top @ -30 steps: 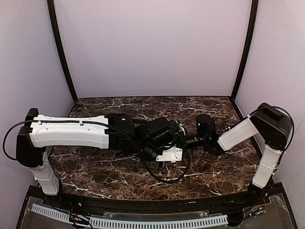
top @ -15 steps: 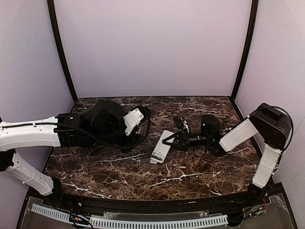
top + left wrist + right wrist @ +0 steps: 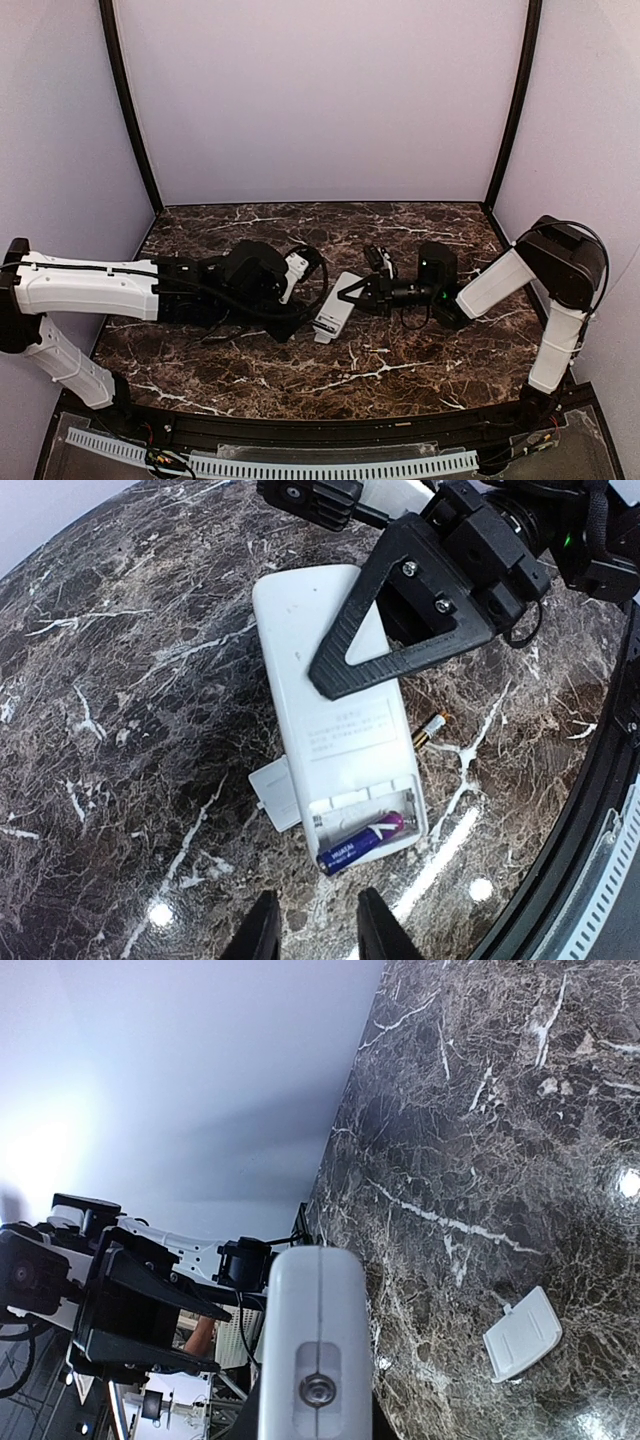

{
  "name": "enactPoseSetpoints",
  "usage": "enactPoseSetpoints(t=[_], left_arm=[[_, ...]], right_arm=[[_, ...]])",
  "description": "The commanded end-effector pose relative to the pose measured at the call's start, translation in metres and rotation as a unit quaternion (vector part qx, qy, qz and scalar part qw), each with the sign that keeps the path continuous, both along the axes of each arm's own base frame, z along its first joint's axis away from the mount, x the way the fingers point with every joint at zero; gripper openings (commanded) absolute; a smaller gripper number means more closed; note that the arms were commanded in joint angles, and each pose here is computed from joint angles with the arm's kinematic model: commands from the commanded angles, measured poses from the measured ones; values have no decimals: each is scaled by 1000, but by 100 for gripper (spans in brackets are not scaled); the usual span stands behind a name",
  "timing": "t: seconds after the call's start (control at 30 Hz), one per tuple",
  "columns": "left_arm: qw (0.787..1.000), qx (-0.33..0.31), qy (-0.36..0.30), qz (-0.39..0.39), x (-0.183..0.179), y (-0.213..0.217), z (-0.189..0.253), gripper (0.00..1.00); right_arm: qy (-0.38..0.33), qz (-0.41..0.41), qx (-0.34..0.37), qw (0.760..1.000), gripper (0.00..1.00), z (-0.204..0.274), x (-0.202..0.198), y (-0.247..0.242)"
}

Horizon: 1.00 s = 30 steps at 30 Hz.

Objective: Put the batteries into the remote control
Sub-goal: Load the battery into the battery compartment.

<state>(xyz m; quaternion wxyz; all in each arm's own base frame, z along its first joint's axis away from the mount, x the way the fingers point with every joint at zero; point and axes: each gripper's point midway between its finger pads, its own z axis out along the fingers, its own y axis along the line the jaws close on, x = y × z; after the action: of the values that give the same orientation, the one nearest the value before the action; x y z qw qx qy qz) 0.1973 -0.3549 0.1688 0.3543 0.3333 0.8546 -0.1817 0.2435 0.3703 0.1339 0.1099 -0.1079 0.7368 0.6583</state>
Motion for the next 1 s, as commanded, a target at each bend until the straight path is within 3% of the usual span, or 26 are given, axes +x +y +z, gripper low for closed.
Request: enactPoseSetpoints(t=[0.0,0.37,0.97], left_arm=[[1000,2,20,10,1,-9,1,24],[999,19,32,8,2,-15,-8,15],[998,37,46,15,2,-14,-23,15]], right_arm=[[-17,1,15,1000,0,13,1,8],[-20,5,18,1000,0,18,0,8],[-22,7,18,1000,0,19,-3,6]])
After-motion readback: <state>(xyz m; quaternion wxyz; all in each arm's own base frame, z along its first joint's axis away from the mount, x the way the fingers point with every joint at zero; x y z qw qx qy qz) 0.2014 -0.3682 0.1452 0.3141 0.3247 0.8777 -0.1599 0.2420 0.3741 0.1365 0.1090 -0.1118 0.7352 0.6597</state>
